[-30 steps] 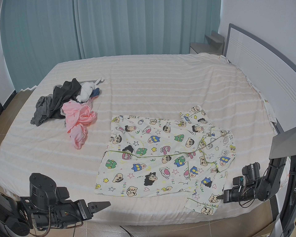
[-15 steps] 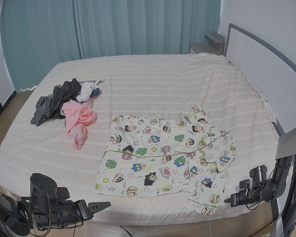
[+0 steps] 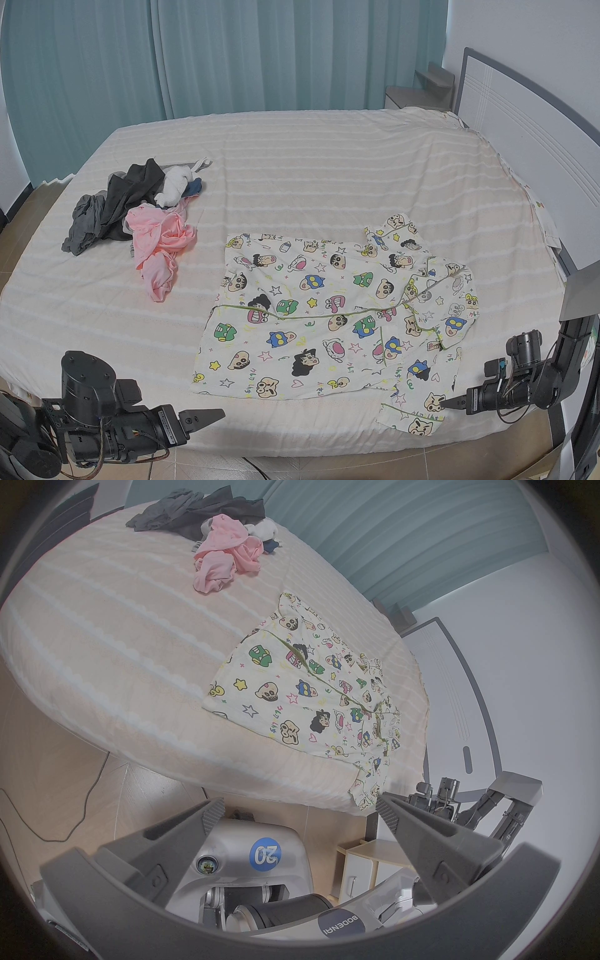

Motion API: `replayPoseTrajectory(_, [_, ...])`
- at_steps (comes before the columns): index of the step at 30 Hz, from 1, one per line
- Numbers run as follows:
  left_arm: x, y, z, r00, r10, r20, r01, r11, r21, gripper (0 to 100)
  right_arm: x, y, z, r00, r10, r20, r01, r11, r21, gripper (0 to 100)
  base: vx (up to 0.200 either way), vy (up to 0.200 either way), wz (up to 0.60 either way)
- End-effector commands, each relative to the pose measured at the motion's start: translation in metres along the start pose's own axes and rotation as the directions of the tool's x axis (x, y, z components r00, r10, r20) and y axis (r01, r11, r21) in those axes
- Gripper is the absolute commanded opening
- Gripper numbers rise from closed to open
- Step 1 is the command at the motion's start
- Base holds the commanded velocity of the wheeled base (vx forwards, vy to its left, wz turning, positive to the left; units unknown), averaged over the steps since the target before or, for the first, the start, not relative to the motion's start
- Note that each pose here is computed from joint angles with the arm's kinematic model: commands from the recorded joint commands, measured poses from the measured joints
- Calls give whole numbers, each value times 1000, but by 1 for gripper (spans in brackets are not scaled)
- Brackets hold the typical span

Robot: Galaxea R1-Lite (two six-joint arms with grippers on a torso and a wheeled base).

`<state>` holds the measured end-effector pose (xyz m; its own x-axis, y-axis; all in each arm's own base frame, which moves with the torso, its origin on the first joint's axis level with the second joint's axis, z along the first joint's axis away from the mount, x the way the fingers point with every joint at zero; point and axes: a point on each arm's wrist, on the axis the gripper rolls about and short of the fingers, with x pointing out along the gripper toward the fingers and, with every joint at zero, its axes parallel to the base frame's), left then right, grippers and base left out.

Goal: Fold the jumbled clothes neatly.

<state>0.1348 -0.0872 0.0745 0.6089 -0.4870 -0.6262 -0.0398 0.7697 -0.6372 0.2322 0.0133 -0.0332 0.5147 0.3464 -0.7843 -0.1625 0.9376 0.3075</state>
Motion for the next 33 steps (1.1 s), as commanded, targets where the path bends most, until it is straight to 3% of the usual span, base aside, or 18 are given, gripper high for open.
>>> replayPoseTrajectory(1, [0, 0, 0, 1000, 1, -1, -1, 1000, 0, 100, 0, 1, 2, 1000, 3, 10, -3, 1000, -3, 100, 0, 0, 0])
replayPoseTrajectory(11, [0, 0, 0, 1000, -2, 1, 2, 1000, 0, 100, 15, 32, 2, 997, 77, -26, -76, 996, 50, 100, 0, 0, 0])
replayPoseTrajectory(22, [0, 0, 0, 1000, 0, 1, 0, 1000, -1, 100, 33, 33, 0, 996, 81, -48, -79, 996, 45, 100, 0, 0, 0])
replayPoseTrajectory(23, [1, 0, 0, 1000, 1, 0, -1, 1000, -1, 100, 33, 32, 1, 996, 83, -35, -82, 996, 44, 0, 0, 0, 0])
replayPoseTrajectory(33, [1, 0, 0, 1000, 1, 0, -1, 1000, -1, 100, 29, 31, -4, 997, 64, -39, -62, 997, 46, 0, 0, 0, 0])
